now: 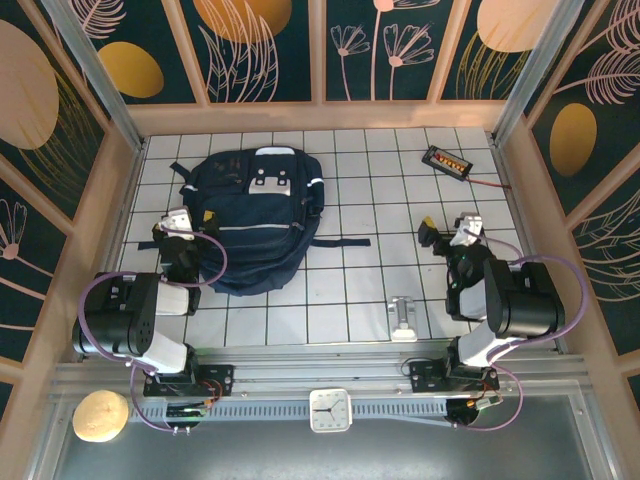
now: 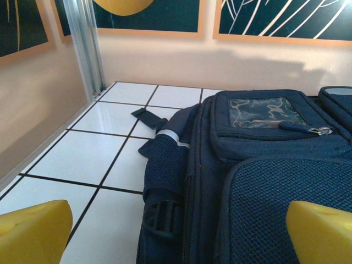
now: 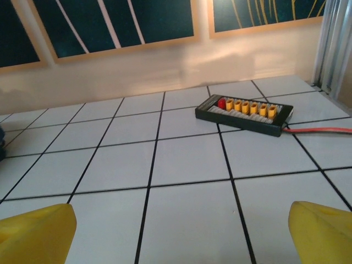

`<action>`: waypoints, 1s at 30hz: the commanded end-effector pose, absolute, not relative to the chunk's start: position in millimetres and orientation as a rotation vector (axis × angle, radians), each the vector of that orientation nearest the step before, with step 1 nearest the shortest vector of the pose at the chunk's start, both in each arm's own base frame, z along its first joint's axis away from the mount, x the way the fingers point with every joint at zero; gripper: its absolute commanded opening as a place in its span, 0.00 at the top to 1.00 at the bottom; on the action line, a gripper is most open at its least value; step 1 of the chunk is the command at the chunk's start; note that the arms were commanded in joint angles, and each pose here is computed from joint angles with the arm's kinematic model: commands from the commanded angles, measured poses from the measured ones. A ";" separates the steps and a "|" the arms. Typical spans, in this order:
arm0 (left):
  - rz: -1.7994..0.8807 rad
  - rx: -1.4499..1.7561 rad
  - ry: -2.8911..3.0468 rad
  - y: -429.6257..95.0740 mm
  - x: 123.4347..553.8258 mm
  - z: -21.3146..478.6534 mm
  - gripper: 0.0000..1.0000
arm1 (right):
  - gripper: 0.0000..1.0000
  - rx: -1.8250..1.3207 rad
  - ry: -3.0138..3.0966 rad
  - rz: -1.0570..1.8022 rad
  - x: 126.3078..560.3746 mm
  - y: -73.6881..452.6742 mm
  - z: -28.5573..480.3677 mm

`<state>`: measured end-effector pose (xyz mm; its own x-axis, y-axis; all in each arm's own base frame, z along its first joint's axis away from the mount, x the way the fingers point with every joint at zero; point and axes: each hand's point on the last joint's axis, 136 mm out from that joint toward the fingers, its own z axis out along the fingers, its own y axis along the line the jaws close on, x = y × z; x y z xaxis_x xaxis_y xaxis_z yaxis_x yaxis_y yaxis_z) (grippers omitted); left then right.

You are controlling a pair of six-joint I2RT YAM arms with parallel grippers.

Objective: Pack books, pencil case, and school supplies into a backpack

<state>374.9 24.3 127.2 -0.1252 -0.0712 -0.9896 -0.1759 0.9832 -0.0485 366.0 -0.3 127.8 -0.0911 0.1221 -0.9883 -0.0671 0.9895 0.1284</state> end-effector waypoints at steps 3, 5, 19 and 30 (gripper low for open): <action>0.072 -0.193 1.658 24.6 376.3 135.6 0.01 | 0.01 0.078 1.671 0.112 376.9 -5.8 127.5; 0.073 -0.191 1.656 24.7 375.9 136.0 0.01 | 0.01 0.080 1.675 0.109 377.0 -6.2 126.8; 0.074 -0.191 1.656 24.6 375.8 135.7 0.01 | 0.01 0.079 1.671 0.106 376.8 -5.8 127.9; 0.073 -0.191 1.656 24.4 375.8 135.8 0.01 | 0.01 0.077 1.674 0.105 377.4 -5.4 127.4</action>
